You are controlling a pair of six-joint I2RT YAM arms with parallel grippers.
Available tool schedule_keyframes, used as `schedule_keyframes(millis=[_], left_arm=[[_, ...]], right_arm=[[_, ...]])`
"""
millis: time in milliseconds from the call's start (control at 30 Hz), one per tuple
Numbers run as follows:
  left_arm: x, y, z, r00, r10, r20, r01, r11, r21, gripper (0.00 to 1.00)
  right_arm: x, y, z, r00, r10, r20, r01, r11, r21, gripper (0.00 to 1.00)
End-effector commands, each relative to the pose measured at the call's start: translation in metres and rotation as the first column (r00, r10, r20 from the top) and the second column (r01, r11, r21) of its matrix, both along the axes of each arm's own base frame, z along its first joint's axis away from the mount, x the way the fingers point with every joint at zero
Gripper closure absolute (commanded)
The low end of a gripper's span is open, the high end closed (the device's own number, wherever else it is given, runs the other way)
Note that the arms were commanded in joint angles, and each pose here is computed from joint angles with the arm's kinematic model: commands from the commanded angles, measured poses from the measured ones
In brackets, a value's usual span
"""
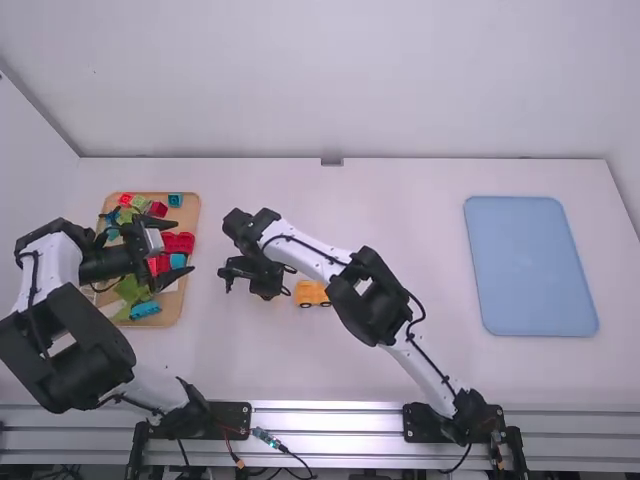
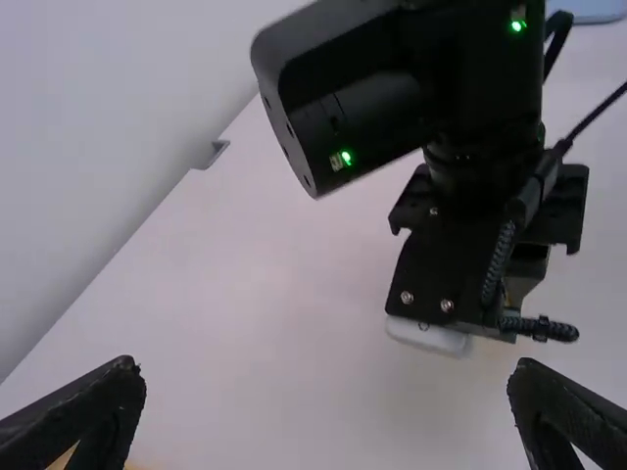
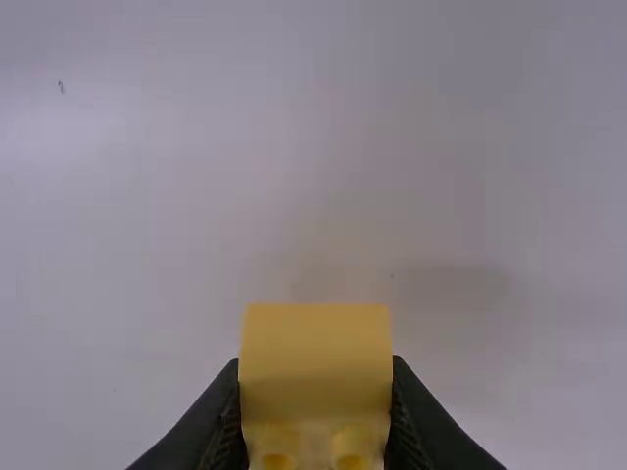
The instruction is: Assemble lego blocks to make yellow taxi
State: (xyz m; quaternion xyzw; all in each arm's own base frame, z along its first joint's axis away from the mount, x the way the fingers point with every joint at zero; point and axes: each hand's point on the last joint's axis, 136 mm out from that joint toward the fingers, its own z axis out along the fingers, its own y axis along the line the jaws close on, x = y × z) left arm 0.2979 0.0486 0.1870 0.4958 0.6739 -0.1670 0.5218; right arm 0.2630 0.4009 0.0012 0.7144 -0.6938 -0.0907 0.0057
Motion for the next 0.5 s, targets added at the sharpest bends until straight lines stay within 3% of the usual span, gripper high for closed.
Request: schedule_keyframes(millis=[0,467], left_arm=[[-0.001,-0.002,0.007,0.999,0.001,0.046,0.0,1.0,-0.013,0.01],[-0.001,-0.004,0.007,0.999,-0.004,0.042,0.004,1.0,-0.016,0.01]], right_arm=[[-0.004,-0.004,-0.012,1.0,0.014,-0.008,-0.014,0.999,-0.033,0.95],[0.003,-0.011,-0.025,1.0,-0.029,0.008,0.029,0.998,-0.049,0.91]])
